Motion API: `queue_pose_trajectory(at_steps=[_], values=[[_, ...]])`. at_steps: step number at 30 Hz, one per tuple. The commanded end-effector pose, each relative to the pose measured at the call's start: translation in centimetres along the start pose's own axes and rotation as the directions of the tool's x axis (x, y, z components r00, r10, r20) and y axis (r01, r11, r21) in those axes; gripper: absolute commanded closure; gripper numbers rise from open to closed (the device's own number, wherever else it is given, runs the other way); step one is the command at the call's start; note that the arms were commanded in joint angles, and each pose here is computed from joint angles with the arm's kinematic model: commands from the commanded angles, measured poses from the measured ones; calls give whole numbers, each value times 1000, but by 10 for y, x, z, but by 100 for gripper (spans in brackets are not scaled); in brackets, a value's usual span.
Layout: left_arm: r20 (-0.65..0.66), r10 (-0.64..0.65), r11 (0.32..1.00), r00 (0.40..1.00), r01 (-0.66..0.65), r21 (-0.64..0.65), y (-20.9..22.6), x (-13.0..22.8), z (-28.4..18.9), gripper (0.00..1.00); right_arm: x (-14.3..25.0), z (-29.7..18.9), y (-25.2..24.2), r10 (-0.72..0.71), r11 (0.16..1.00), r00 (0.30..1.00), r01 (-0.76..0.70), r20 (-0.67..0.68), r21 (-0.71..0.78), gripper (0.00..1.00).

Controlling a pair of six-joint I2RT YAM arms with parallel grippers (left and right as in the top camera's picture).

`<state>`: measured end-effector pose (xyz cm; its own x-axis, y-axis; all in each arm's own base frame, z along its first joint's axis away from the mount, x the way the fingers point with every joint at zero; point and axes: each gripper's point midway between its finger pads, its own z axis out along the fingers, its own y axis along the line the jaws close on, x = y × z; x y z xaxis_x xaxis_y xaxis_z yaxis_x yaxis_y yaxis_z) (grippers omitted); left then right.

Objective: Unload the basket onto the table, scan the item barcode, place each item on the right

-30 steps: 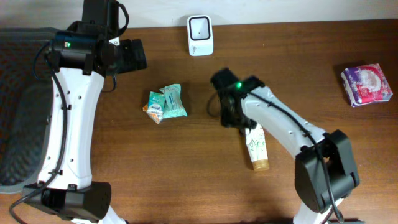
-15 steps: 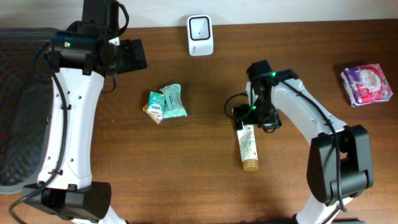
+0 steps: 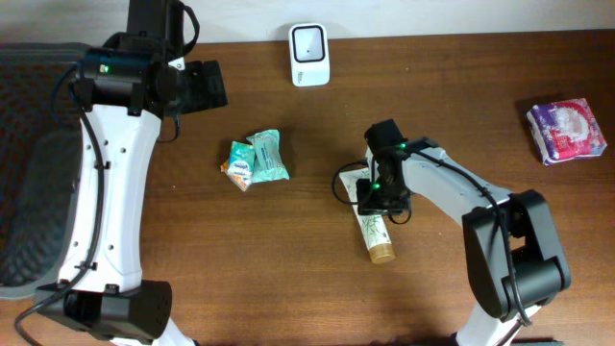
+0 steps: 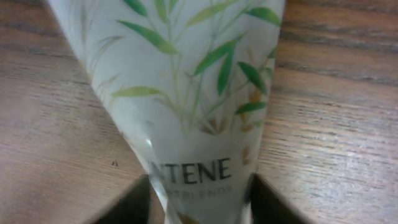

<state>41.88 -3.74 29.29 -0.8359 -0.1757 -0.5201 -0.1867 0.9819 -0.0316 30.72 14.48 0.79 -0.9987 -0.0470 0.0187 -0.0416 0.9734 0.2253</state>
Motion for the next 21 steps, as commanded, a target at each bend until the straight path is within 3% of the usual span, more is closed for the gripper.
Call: queue_pose_trajectory(at_steps=[1, 6, 12, 14, 16, 21], values=[[16, 8, 1000, 1000, -8, -4, 1, -3, -4, 1, 4, 6, 0, 8, 1000, 1000, -8, -18, 3, 96], [16, 8, 1000, 1000, -8, -4, 2, -3, -3, 1, -5, 2, 5, 37, 999, 999, -37, 7, -13, 96], [16, 8, 1000, 1000, -8, -4, 1, -3, -4, 1, -69, -52, 37, -5, 997, 981, 19, 193, -70, 96], [16, 8, 1000, 1000, -8, -4, 2, -3, -4, 1, -112, -86, 58, -29, 991, 935, 73, 352, -112, 96], [16, 8, 1000, 1000, -8, -4, 1, -3, -4, 1, -160, -131, 75, -30, 984, 836, 120, 548, -129, 96], [15, 8, 1000, 1000, -8, -4, 1, -3, -3, 1, -212, -192, 101, 101, 960, 657, 132, 747, -246, 96]])
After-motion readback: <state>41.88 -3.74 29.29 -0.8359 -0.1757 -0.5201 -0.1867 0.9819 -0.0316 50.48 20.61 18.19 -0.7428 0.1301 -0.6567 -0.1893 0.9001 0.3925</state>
